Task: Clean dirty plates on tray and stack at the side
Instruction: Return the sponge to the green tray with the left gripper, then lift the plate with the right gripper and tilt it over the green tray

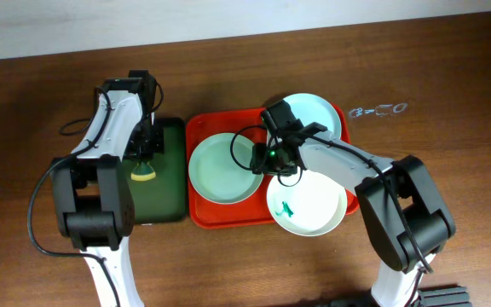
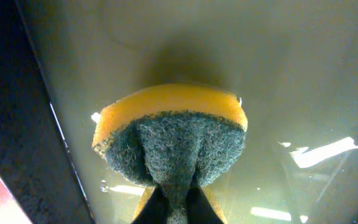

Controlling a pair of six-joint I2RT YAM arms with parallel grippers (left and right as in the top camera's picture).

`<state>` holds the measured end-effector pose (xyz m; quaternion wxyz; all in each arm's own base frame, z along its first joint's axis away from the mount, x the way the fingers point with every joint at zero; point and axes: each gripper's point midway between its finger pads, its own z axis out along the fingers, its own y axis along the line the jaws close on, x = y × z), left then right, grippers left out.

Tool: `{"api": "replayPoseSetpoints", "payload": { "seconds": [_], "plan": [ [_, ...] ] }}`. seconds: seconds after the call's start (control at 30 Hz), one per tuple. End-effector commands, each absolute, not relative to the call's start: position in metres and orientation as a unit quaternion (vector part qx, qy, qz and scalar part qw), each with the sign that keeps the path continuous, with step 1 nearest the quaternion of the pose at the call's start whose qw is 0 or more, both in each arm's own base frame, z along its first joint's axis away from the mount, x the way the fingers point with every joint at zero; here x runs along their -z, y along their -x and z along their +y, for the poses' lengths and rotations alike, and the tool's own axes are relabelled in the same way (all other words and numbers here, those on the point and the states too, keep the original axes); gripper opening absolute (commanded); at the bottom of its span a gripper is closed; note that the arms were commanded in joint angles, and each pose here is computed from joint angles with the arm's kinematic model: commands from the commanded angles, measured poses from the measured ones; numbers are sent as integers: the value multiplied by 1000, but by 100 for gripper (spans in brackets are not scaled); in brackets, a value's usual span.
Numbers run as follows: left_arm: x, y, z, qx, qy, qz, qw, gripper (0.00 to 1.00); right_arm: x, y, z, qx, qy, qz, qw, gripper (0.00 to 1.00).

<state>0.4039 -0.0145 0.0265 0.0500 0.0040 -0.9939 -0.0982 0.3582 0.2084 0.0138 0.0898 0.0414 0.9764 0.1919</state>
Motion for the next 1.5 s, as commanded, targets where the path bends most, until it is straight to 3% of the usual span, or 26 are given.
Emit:
{"api": "replayPoseSetpoints", "payload": {
  "seconds": [0.0, 0.1, 0.37, 0.4, 0.43, 0.5, 0.53, 0.6, 0.67, 0.9, 1.07, 1.23, 1.47],
  "plan": [
    [-29, -402, -19, 82, -10, -995, 52, 24, -17, -355, 210, -195, -41, 976, 89, 50],
    [-54, -408, -18, 79, -13, -996, 47, 44, -17, -355, 209, -192, -41, 976, 91, 50],
    [-174, -448, -21, -33, -54, -992, -107, 61, -17, -355, 209, -192, -42, 976, 91, 50],
    [-185, -448, -16, -43, -62, -990, -121, 69, -17, -355, 209, -192, -42, 976, 91, 50],
    [-189, -446, -10, -42, -68, -989, -124, 88, -17, -355, 209, -192, -42, 976, 91, 45],
    [-189, -443, -4, -40, -74, -989, -119, 99, -17, -355, 209, -192, -42, 976, 91, 33],
    [-188, -441, -4, -39, -74, -990, -114, 99, -17, -355, 209, -192, -42, 976, 91, 29],
    [-187, -440, -4, -39, -74, -990, -112, 99, -17, -355, 208, -190, -42, 977, 92, 13],
    [-187, -440, -4, -39, -74, -990, -112, 99, -17, -355, 208, -190, -42, 977, 92, 4],
    [-187, -440, -4, -39, -74, -990, -112, 99, -20, -356, 210, -201, -42, 975, 88, 4],
    [-187, -440, -4, -39, -74, -990, -112, 99, -85, -366, 206, -303, -57, 949, 60, 4],
    [-187, -440, -4, -39, -74, -990, -112, 99, -135, -369, 194, -288, -55, 952, 85, 4],
    [-187, -440, -4, -39, -74, -990, -112, 99, -143, -375, 232, -203, -45, 964, 163, 4]
  ]
}}
